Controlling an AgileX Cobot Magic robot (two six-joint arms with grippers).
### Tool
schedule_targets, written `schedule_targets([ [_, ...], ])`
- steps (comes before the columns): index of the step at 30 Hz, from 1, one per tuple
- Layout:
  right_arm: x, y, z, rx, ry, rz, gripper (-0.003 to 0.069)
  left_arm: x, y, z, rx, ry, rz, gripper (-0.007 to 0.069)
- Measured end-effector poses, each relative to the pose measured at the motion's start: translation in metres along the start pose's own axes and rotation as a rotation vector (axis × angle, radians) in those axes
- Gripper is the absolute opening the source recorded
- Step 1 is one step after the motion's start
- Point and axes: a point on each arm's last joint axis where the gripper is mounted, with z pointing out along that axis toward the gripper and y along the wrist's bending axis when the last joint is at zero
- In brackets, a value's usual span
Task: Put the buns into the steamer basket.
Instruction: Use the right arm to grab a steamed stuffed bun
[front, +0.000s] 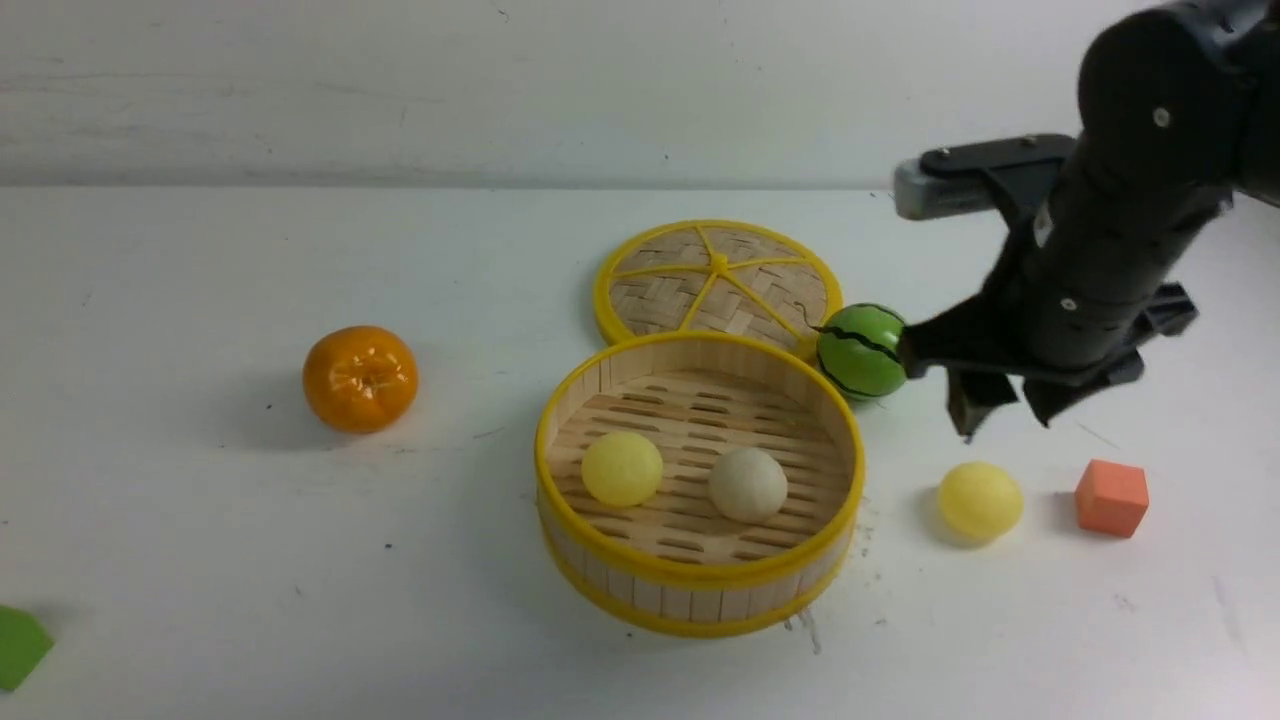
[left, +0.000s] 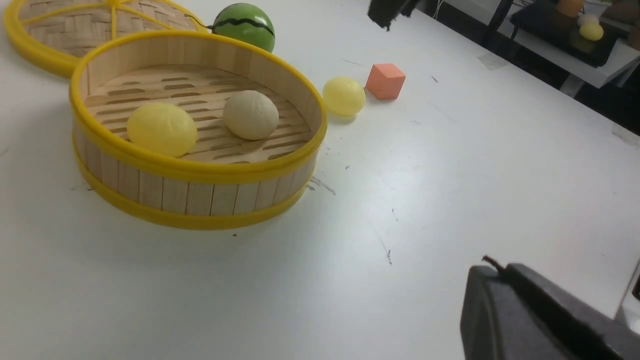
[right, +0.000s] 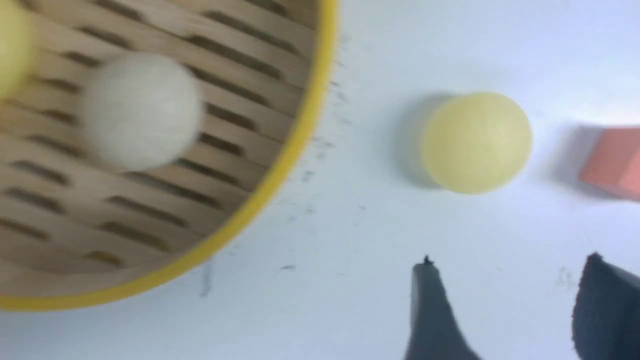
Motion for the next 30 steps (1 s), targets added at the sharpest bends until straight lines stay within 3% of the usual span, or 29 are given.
schedule_targets([
  [1,0.003,-0.009,0.015,0.009,0.022,0.034,0.0307,0.0,0.0,0.0,0.0,0.0,0.0,0.0],
  [4,0.001,-0.018,0.039,-0.015,0.034,0.095,0.0231,0.0,0.0,0.0,0.0,0.0,0.0,0.0003],
  [6,-0.002,-0.023,0.048,-0.037,0.029,0.122,0.0214,0.0,0.0,0.0,0.0,0.0,0.001,0.0004],
  [14,-0.009,-0.051,0.08,-0.086,0.054,0.202,0.0258,0.0,0.0,0.0,-0.001,0.0,0.003,0.0011],
  [30,-0.024,-0.049,0.075,-0.137,0.002,0.201,0.0262,0.0,0.0,0.0,-0.005,-0.001,0.022,0.0022],
])
